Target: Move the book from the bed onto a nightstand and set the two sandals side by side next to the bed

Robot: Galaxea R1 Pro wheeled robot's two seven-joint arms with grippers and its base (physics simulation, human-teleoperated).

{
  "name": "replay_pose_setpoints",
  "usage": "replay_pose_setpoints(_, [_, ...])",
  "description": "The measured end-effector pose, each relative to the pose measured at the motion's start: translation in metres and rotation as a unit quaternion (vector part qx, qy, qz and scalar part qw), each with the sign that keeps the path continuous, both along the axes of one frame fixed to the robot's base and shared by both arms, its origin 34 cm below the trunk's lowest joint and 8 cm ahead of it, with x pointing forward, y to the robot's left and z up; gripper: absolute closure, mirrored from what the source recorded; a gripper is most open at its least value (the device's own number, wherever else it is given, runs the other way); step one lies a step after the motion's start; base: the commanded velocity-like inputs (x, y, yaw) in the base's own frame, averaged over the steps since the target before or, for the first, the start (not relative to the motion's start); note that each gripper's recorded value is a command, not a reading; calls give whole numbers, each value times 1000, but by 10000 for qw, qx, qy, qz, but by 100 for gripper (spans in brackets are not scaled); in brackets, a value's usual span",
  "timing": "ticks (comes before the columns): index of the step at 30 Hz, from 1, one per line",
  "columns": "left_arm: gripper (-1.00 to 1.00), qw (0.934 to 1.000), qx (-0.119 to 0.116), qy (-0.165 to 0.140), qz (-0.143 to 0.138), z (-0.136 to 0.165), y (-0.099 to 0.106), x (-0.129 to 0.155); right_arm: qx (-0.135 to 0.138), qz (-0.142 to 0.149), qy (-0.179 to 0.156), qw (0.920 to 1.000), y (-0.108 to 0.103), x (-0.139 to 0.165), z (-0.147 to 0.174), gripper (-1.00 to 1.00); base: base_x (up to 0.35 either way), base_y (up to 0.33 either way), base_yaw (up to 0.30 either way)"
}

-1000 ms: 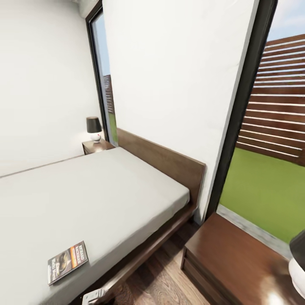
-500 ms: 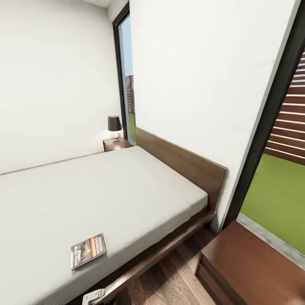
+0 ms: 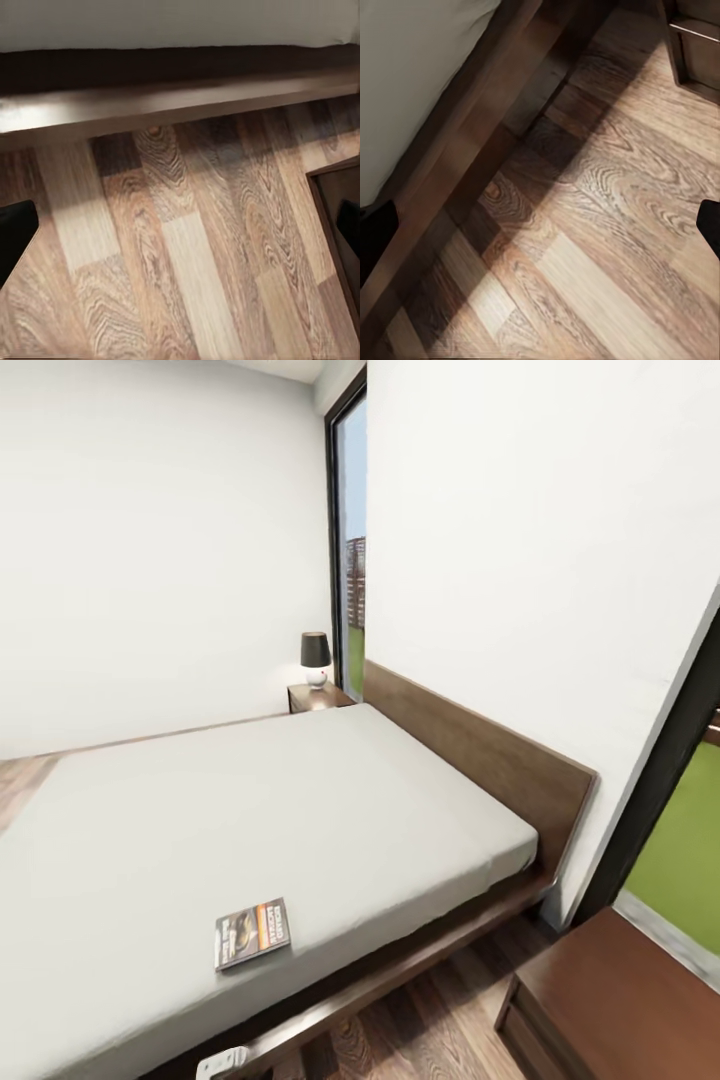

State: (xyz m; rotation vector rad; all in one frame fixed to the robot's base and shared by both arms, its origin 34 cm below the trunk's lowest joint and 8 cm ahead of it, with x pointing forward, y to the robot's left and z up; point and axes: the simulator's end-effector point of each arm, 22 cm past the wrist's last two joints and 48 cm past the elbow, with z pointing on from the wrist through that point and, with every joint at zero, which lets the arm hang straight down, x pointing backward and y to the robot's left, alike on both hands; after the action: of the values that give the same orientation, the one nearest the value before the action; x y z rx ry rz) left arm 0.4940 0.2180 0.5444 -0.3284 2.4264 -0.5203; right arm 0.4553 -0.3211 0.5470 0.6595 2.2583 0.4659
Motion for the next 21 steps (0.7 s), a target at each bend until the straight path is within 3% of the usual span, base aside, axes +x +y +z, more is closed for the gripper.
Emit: replay_pose_setpoints(21, [-100,10000,2,1,0,0,0,0,0,-1,1,10000,0,0,0,-100,0,0,289])
